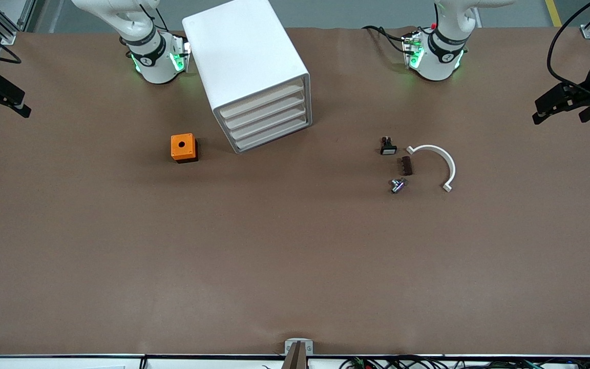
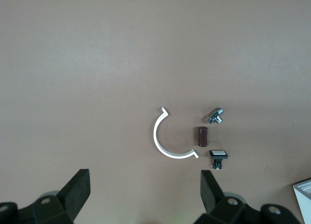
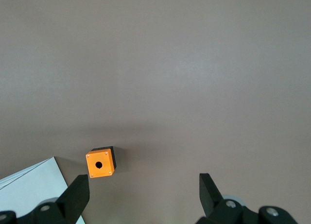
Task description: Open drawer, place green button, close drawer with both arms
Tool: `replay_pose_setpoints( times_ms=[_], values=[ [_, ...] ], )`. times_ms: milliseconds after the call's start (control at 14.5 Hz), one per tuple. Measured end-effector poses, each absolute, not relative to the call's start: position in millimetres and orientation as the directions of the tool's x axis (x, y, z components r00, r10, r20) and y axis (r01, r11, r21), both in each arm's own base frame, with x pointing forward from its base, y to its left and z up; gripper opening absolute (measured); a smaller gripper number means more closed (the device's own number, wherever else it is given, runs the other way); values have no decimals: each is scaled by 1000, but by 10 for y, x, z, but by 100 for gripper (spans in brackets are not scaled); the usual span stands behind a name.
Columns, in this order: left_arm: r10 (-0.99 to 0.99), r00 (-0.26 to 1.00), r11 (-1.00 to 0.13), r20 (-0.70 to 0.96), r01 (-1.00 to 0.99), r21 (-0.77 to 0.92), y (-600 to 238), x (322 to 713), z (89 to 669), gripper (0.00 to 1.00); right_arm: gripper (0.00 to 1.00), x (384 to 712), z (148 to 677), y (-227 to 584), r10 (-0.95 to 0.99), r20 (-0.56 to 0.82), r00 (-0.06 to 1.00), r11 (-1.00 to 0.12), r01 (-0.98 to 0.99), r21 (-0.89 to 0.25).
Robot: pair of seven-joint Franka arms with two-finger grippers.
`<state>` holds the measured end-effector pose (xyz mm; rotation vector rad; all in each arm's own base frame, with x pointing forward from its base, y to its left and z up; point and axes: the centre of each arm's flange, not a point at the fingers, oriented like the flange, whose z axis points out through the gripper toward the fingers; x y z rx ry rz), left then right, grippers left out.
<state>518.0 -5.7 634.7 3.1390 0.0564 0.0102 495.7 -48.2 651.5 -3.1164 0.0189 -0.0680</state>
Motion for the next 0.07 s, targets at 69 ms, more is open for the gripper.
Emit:
replay_pose_setpoints(
  times_ms=[69],
  values=[
    [36,999,-999,5,36,2,-58,5185,6339,100,100,4951,6521,-480,-12,41,999,-1000,-11,-25]
  ],
)
